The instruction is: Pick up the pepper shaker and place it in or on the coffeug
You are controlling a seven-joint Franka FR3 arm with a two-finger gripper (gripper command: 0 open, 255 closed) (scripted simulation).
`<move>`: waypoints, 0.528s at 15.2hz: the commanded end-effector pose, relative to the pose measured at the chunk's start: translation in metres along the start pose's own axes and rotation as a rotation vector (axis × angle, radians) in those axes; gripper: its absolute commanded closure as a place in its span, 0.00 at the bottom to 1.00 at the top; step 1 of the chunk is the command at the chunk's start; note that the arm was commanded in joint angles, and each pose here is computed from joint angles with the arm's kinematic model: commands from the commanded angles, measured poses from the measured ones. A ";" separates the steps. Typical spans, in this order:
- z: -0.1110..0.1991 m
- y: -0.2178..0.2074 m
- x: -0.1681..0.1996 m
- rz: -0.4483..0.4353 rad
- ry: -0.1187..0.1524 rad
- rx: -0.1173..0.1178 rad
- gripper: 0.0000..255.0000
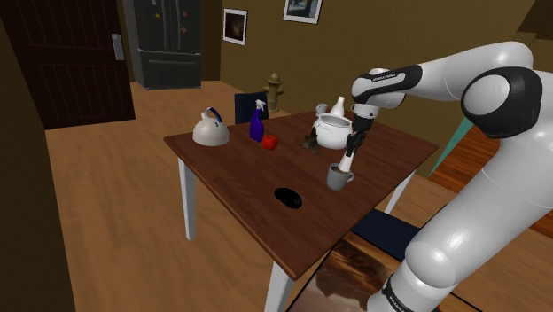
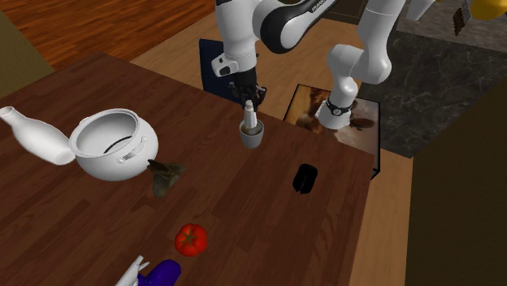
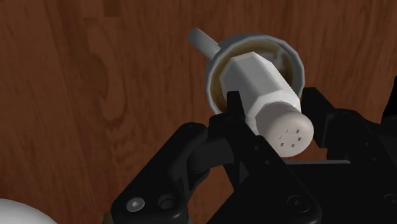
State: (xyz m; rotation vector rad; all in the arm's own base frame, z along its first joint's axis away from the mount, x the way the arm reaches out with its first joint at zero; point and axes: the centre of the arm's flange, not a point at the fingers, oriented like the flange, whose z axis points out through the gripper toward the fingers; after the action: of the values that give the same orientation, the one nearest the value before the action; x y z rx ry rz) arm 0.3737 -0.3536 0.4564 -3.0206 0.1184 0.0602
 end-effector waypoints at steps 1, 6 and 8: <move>0.000 0.000 0.000 0.000 0.000 0.000 0.00; 0.000 0.000 0.000 0.000 0.000 0.000 0.00; -0.026 0.000 0.000 0.000 0.000 0.000 0.00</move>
State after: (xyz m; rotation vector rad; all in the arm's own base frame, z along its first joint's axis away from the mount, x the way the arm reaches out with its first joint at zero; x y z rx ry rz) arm 0.3745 -0.3567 0.4711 -3.0213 0.1184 0.0589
